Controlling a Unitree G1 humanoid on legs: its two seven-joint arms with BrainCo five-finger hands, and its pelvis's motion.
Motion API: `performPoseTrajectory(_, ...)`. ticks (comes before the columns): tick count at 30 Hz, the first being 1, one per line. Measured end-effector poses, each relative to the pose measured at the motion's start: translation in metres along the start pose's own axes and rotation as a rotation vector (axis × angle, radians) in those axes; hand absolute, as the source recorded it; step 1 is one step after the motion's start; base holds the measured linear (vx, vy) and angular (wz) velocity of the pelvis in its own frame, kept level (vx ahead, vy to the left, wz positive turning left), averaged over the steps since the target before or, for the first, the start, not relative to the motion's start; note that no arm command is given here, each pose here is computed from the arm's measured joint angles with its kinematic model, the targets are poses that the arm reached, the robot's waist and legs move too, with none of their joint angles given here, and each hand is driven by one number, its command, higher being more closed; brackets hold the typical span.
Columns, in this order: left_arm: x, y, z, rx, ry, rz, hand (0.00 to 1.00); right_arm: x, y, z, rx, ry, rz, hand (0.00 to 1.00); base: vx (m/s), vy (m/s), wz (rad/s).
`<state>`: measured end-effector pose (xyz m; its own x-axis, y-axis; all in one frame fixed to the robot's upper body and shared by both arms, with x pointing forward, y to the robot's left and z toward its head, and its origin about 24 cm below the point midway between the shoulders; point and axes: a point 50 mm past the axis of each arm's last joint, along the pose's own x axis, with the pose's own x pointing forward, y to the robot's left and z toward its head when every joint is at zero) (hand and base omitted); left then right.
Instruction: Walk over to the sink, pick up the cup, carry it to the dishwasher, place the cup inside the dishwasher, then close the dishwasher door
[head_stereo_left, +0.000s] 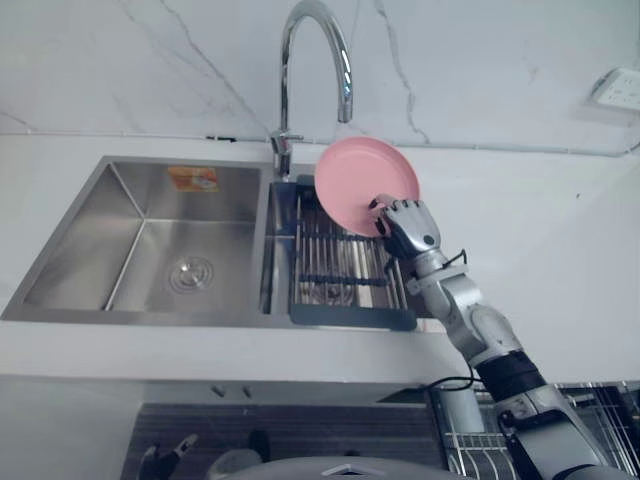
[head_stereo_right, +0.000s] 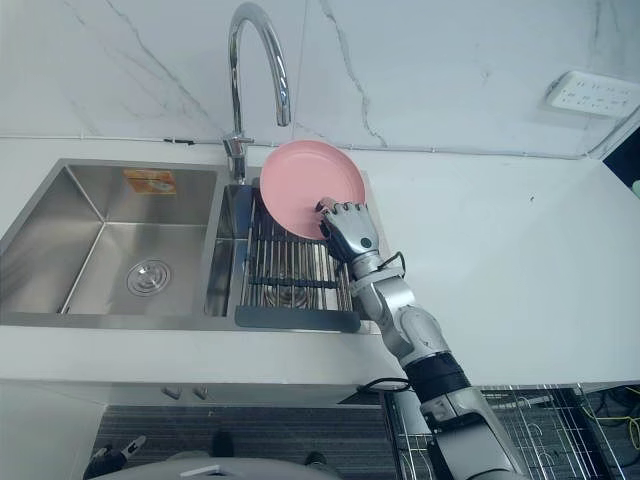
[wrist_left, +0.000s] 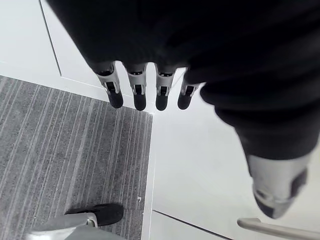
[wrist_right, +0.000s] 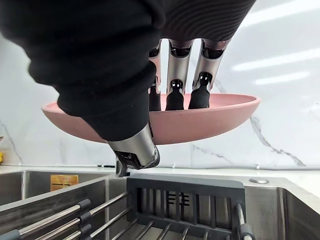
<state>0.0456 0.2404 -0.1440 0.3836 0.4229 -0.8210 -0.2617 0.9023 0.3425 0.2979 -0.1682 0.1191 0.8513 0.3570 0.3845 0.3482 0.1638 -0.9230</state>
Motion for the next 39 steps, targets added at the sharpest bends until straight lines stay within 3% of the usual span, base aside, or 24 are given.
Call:
performPoseTrajectory(5,-0.005,0.001,-0.01,0.055,-0.009,-0.01,0.0,-0.018,-0.007,-0.008,0.026,0.057,-0.013,1.0,0.01,0.004,-0.34)
performPoseTrajectory(11,-0.003,-0.012,-0.003,0.027,-0.029,-0.034,0.0,-0.018,-0.025,-0.017,-0.014,0.056,-0.09,1.0,-0.06,0.073,-1.44)
performPoseTrajectory(13,0.002,-0.009,0.009,0.03,-0.055,-0.025,0.0,-0.019,-0.028,-0.021,-0.021,0.076,-0.102,1.0,-0.21,0.193,-1.0)
performPoseTrajectory(18,0.002,0.012,-0.012,-0.046,0.017,0.064,0.0,-0.017,-0.031,-0.005,0.009,-0.011,-0.129,1.0,-0.25,0.229,-1.25)
performPoseTrajectory(25,-0.001,0.009,-0.029,-0.068,0.087,0.08,0.0,-0.01,-0.033,0.002,0.031,-0.07,-0.158,1.0,-0.11,0.108,-1.17)
performPoseTrajectory(33,0.006,0.004,-0.008,-0.099,0.04,0.071,0.0,-0.015,-0.018,-0.012,0.042,-0.001,-0.077,1.0,-0.08,-0.181,-0.46)
performPoseTrajectory(39,0.004,-0.008,-0.009,-0.107,0.043,0.048,0.0,-0.037,-0.01,-0.051,0.068,0.197,-0.042,1.0,-0.08,-0.196,-0.1)
